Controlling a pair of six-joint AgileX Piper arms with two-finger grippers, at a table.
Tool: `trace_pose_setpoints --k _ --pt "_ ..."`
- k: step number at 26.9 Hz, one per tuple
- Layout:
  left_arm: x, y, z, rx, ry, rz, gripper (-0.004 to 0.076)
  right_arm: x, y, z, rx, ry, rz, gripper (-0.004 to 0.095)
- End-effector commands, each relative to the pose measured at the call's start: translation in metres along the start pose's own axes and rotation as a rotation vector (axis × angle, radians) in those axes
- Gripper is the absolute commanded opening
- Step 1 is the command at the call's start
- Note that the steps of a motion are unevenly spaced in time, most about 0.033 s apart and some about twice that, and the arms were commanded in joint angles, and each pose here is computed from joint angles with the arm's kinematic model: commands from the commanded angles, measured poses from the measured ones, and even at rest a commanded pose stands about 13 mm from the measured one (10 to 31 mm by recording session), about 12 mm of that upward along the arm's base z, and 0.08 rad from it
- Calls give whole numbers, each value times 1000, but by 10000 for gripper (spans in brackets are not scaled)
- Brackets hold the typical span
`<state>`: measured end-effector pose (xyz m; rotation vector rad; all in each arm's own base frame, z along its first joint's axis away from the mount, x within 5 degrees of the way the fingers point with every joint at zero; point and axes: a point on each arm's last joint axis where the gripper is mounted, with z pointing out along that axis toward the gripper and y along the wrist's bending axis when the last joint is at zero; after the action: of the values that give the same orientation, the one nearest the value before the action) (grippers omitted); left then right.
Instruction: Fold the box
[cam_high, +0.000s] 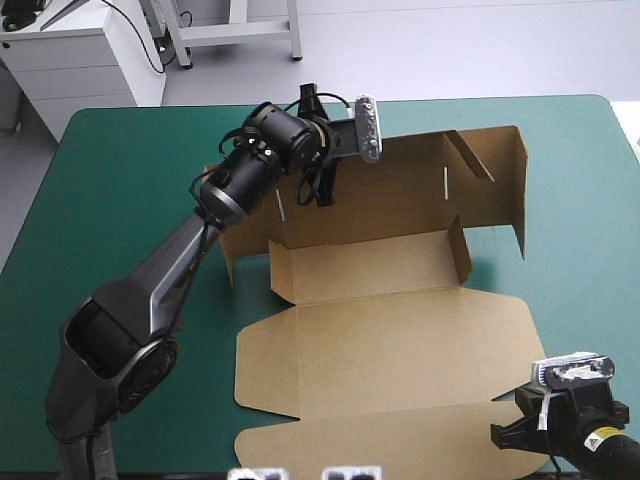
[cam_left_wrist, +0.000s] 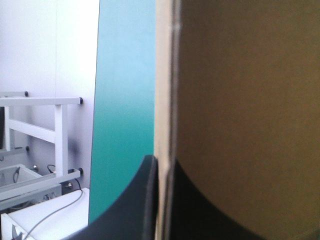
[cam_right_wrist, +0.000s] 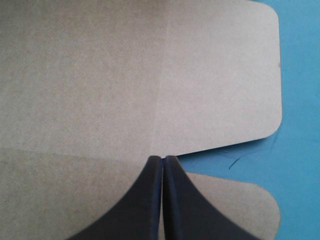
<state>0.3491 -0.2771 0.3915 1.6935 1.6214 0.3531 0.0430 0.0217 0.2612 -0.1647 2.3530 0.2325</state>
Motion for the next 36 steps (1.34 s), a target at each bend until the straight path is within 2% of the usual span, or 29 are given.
trace_pose_setpoints --k 1,13,17,24,27,30,36 --pt "-24 12 -48 -160 -120 36 -8 -11 1 -5 1 -72 -1 -5" --pt "-62 -20 -46 -154 -210 89 -9 -13 1 -7 6 -93 6 -5" --pt "-65 -36 -31 -195 -152 84 -9 -24 1 -16 18 -166 60 -5" --pt "-70 -63 -19 -308 -43 57 -8 -55 -3 -36 77 -208 100 -5" --pt "-75 -73 -18 -355 -35 22 -8 -76 -4 -43 85 -240 109 -5" --pt "-78 -89 -16 -338 1 32 -8 -120 -7 -54 88 -305 111 -5" --pt "-81 -94 -18 -329 6 35 -8 -200 -17 -56 91 -329 98 -5"
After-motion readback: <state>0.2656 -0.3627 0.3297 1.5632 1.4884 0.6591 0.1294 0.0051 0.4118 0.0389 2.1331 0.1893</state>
